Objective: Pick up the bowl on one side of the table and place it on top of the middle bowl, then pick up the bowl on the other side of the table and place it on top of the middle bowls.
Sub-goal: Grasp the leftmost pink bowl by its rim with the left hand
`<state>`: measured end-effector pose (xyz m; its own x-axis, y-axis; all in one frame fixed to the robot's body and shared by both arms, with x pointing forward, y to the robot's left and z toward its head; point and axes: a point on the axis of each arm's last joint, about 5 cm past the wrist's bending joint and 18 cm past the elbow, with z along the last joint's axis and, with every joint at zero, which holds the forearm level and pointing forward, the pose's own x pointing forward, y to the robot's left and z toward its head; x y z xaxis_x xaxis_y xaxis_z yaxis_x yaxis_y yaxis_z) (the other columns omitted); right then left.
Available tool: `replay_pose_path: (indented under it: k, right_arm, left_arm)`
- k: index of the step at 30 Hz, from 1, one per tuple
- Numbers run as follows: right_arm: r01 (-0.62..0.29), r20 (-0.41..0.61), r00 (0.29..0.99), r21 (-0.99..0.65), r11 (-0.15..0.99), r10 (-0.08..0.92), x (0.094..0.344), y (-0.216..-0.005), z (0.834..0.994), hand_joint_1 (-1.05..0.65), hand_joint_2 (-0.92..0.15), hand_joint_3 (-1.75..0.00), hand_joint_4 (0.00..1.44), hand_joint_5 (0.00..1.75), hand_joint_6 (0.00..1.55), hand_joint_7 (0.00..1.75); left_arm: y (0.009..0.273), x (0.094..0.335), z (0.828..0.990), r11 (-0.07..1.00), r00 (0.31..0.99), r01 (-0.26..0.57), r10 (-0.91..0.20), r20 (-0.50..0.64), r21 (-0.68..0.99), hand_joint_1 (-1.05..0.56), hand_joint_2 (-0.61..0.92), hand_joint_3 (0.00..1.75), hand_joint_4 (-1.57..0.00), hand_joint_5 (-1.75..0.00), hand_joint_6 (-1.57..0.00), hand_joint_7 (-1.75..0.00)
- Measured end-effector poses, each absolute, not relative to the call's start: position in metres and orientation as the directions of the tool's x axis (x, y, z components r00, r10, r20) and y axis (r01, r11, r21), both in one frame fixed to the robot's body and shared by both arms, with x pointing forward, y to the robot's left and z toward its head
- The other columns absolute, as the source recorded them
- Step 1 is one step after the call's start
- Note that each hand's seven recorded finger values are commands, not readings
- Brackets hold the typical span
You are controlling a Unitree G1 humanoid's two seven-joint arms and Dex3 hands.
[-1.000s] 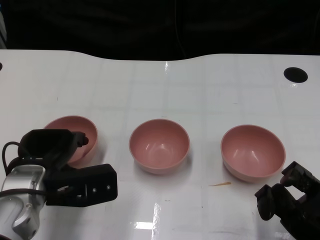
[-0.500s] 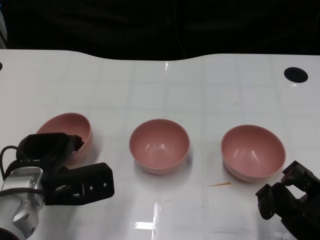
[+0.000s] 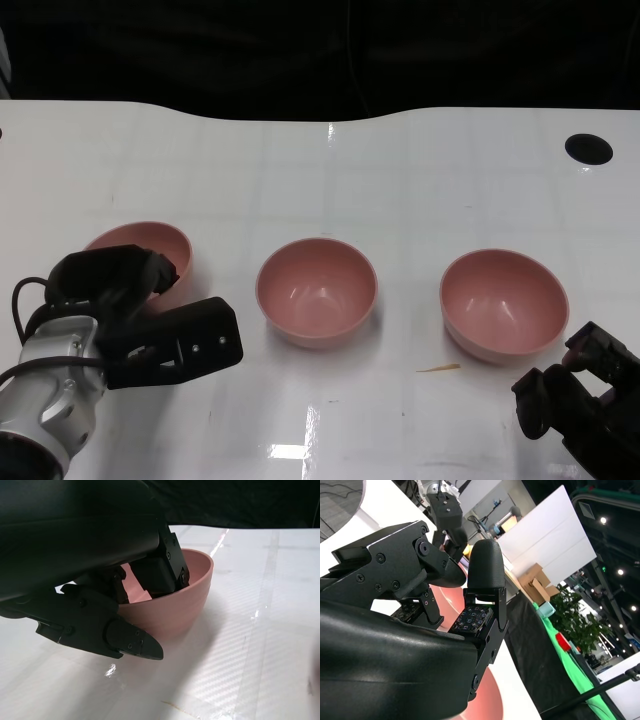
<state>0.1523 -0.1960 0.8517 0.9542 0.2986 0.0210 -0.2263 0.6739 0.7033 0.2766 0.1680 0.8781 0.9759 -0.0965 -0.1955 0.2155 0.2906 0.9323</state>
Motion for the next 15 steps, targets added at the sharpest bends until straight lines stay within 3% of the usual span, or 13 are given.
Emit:
replay_pose_path:
  k: [3, 11, 12, 13, 15]
  right_arm:
    - [-0.232, 0.025, 0.952, 0.704, 0.671, 0.304, 0.1533, -0.1961, 0.8515, -0.02, -0.58, -1.06, 0.87, 1.67, 0.94, 1.14]
    - [-0.234, 0.025, 0.952, 0.703, 0.671, 0.306, 0.1542, -0.1962, 0.8515, -0.03, -0.59, -1.04, 0.87, 1.68, 0.94, 1.14]
    - [-0.234, 0.025, 0.952, 0.703, 0.671, 0.305, 0.1542, -0.1962, 0.8515, -0.03, -0.59, -1.04, 0.87, 1.68, 0.94, 1.14]
    - [-0.234, 0.025, 0.952, 0.703, 0.671, 0.305, 0.1542, -0.1962, 0.8515, -0.03, -0.59, -1.04, 0.87, 1.68, 0.94, 1.14]
    - [-0.234, 0.025, 0.952, 0.703, 0.671, 0.305, 0.1542, -0.1962, 0.8515, -0.04, -0.6, -1.02, 0.86, 1.7, 0.94, 1.13]
  left_arm:
    - [0.1678, 0.2765, 0.8777, 0.302, 0.976, 0.218, -0.098, -0.197, 0.928, -0.13, 0.92, 0.02, -0.72, -1.38, -1.18, -0.03]
    - [0.1676, 0.2765, 0.8776, 0.311, 0.975, 0.219, -0.104, -0.196, 0.925, -0.11, 0.91, 0.01, -0.64, -1.66, -1.23, -0.13]
    - [0.1675, 0.2765, 0.8776, 0.311, 0.975, 0.219, -0.106, -0.195, 0.925, -0.1, 0.92, 0.02, -0.62, -1.71, -0.94, -0.75]
    - [0.1674, 0.2765, 0.8777, 0.312, 0.976, 0.216, -0.108, -0.192, 0.925, -0.09, 0.92, 0.02, -0.62, -1.73, -0.73, -1.16]
    - [0.1669, 0.2764, 0.8779, 0.315, 0.978, 0.202, -0.117, -0.173, 0.927, -0.07, 0.92, 0.02, -0.62, -1.74, -0.57, -1.49]
